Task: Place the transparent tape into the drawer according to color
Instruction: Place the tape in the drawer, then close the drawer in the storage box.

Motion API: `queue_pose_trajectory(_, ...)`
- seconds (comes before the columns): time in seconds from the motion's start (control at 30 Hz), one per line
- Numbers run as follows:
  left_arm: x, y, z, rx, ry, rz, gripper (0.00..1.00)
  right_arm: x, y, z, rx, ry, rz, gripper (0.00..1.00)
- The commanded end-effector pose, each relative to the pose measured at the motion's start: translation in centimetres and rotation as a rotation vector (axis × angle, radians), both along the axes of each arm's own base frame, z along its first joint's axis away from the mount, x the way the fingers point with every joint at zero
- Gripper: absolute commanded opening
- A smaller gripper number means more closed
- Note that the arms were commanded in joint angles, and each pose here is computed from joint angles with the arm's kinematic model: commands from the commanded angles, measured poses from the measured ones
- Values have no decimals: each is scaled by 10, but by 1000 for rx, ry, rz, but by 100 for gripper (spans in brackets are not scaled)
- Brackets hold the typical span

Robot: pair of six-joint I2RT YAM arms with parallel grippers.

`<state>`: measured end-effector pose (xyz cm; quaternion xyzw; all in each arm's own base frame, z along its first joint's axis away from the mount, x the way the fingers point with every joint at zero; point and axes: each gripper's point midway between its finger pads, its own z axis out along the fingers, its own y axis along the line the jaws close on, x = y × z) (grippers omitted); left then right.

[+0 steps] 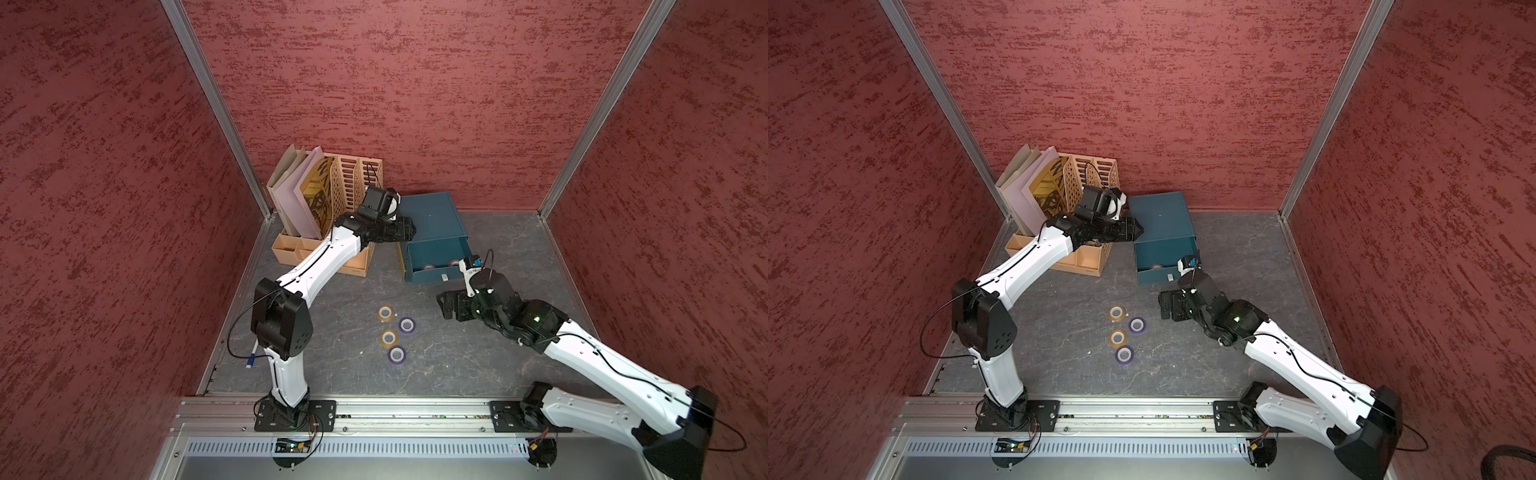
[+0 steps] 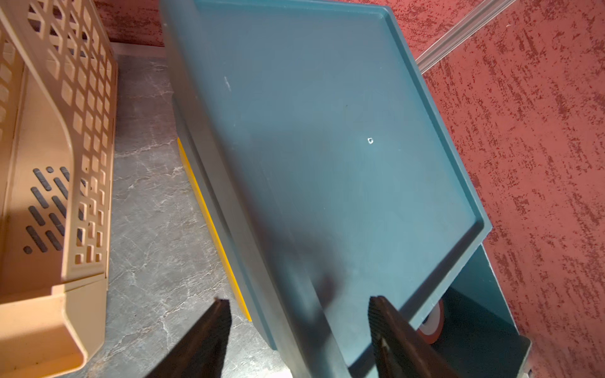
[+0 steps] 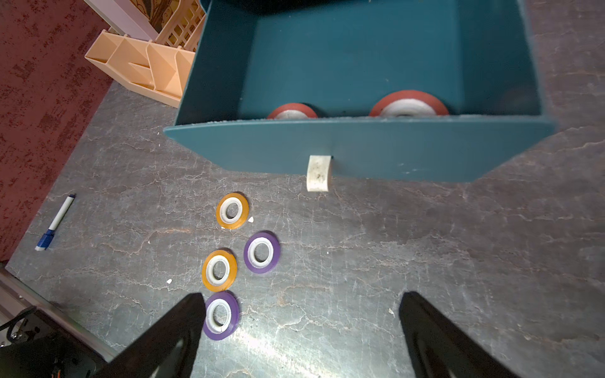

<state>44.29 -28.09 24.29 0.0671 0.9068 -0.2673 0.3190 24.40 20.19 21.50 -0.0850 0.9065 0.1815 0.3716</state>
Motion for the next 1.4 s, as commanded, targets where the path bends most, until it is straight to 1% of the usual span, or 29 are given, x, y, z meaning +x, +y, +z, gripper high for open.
queue_pose_trajectory(0.0,7,-1,-2,1,1,9,64,8,5,18,22,-70,-8,98)
queue_pose_trajectory(0.1,8,-1,-4,6,5,10,57,10,9,15,17,-72,-5,99)
queue_pose_trajectory(0.3,7,0,-11,21,24,6,53,18,13,17,-4,-115,-21,98)
queue_pose_trajectory(0.5,8,0,-15,25,32,6,42,29,14,17,-31,-165,-47,98)
queue_pose_trajectory(0.57,8,0,-15,24,34,6,40,33,14,16,-34,-181,-55,96)
queue_pose_trajectory(0.6,8,0,-15,24,33,5,40,35,15,16,-32,-192,-58,95)
queue_pose_trajectory(0.83,6,0,-13,23,32,1,39,45,16,10,-21,-238,-90,71)
queue_pose_trajectory(0.93,6,0,-12,24,31,0,38,48,17,6,-33,-245,-98,69)
queue_pose_trajectory(1.37,3,0,-8,21,30,-13,37,65,20,3,-56,-309,-137,69)
